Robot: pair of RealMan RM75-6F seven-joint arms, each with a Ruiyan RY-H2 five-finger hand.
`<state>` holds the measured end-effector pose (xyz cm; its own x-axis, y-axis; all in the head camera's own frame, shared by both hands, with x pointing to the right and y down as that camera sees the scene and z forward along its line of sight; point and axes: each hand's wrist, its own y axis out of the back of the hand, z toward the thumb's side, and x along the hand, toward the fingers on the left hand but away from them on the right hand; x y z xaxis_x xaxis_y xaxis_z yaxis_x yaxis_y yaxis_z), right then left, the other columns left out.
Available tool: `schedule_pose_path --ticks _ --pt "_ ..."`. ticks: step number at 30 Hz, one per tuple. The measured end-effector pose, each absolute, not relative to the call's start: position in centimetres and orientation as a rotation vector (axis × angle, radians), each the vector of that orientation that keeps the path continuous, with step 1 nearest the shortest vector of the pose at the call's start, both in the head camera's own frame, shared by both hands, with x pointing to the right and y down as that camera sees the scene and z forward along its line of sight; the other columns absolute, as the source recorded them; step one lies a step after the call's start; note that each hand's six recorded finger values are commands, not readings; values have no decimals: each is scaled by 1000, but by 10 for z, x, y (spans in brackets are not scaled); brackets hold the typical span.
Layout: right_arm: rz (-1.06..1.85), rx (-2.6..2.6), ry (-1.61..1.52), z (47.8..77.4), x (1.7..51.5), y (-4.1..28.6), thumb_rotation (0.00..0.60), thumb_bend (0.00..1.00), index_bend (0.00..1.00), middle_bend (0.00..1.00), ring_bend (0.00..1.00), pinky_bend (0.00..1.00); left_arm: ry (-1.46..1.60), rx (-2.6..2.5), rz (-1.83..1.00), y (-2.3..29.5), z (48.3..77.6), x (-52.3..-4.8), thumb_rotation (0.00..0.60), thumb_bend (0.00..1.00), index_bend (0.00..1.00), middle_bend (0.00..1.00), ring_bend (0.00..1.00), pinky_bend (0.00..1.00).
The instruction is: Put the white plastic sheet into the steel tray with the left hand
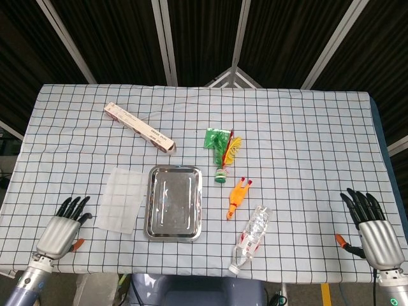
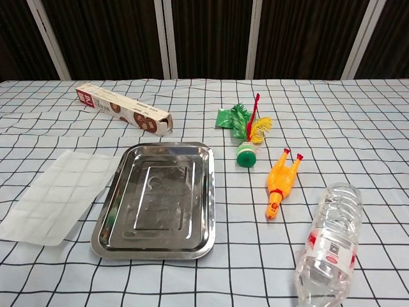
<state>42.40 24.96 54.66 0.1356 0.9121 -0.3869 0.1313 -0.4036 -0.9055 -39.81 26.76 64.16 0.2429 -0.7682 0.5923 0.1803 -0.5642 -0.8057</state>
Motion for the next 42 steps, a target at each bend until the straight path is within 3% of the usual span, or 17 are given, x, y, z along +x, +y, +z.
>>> schedule_pose_path --ticks 20,42 --pt "1343 -1676 -1027 547 425 249 600 290 0 0 0 0 551 -1668 -1411 249 681 -371 600 254 319 0 0 0" --pt "1345 -1678 -1029 547 425 250 600 290 0 0 0 0 541 -1692 -1384 252 687 -358 600 254 328 0 0 0"
